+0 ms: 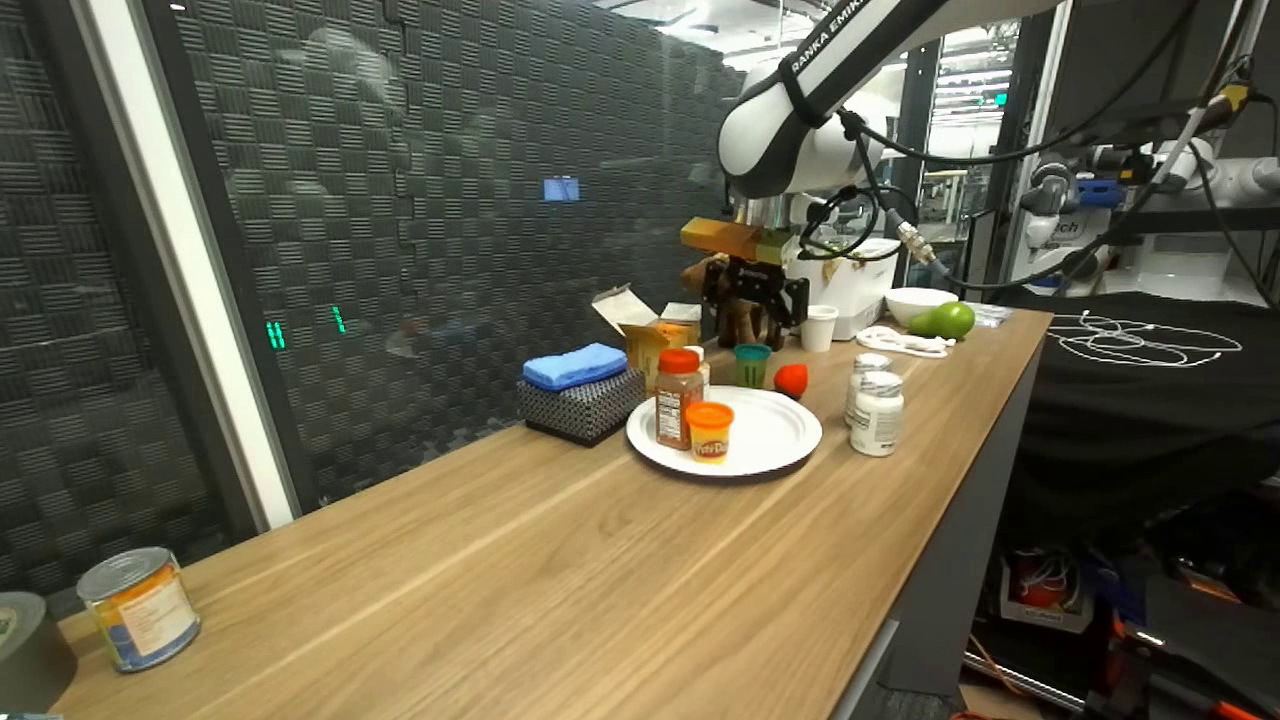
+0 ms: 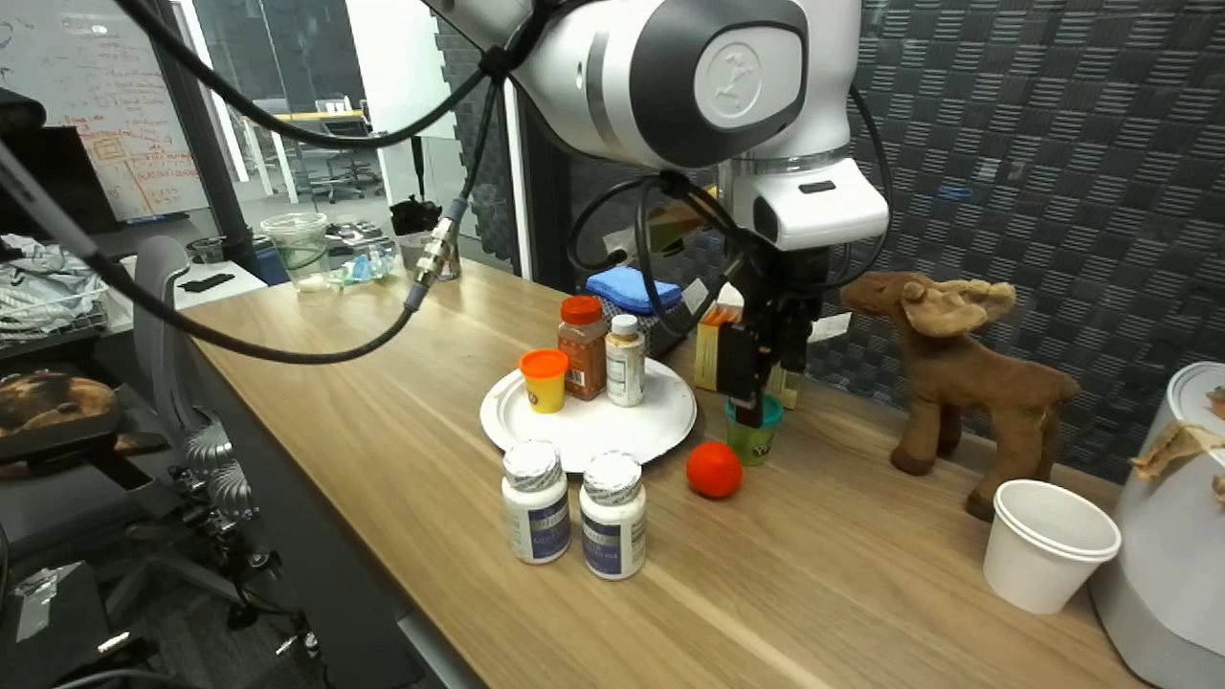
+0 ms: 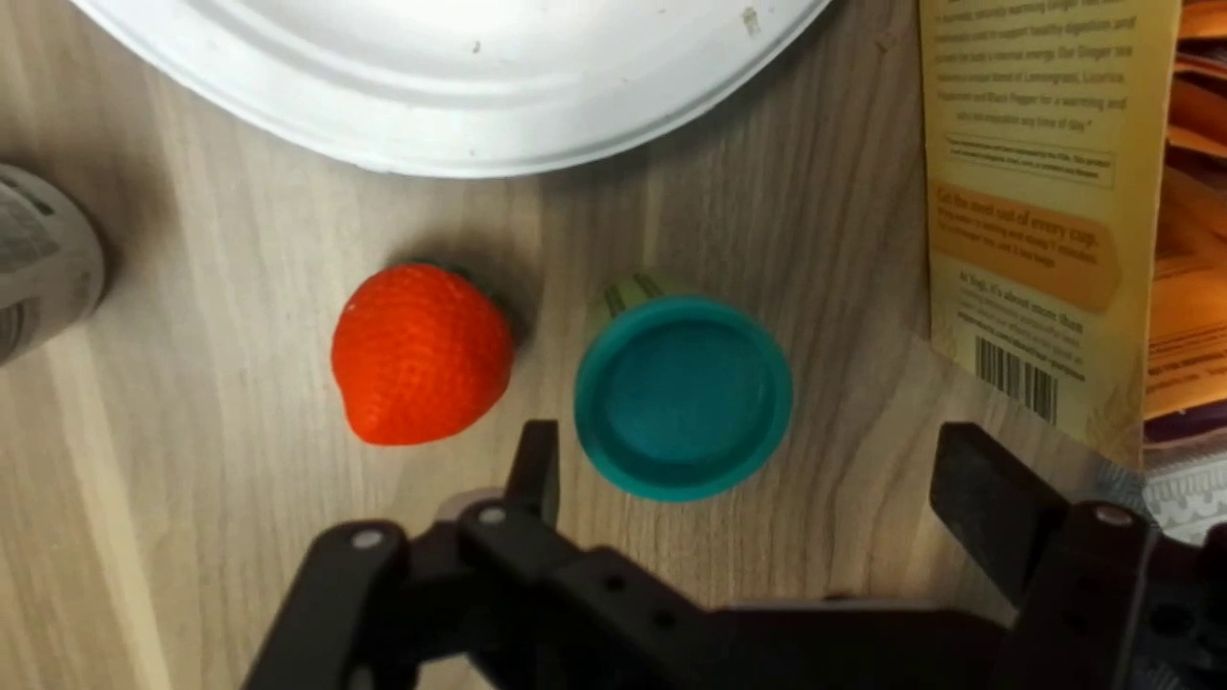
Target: Put all the objects surrounding the plate onto the plate.
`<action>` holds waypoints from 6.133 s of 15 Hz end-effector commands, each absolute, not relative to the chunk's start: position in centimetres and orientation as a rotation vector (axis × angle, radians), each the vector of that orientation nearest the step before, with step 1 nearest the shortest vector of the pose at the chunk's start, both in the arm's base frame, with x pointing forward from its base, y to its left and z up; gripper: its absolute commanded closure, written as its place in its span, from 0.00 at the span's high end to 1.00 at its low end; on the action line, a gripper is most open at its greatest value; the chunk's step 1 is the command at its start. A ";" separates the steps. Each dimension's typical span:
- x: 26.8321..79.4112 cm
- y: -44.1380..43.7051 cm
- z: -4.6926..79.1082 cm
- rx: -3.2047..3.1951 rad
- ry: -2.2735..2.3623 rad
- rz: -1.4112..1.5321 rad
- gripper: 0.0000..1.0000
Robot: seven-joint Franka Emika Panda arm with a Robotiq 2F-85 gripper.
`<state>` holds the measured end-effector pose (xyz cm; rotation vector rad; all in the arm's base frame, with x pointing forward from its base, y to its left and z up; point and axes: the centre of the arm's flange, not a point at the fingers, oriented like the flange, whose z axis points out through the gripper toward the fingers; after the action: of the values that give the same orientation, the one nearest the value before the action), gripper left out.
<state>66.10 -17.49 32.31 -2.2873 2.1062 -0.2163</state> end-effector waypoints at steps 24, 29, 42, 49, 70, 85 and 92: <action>64.3 -11.3 36.3 -2.280 2.101 -0.117 0.28; 63.8 -8.8 33.9 -2.310 2.055 -0.034 0.28; 63.2 -7.8 30.7 -2.240 2.098 -0.066 0.78; 62.9 -10.5 33.8 -2.129 2.136 -0.252 1.00; 61.6 -16.7 30.7 -2.108 2.314 -0.105 1.00; 60.7 -17.9 32.4 -2.066 2.362 -0.271 0.09; 60.5 -17.0 35.1 -2.140 2.317 -0.395 0.34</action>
<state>61.47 -17.52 34.06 -2.1269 2.3157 -0.3263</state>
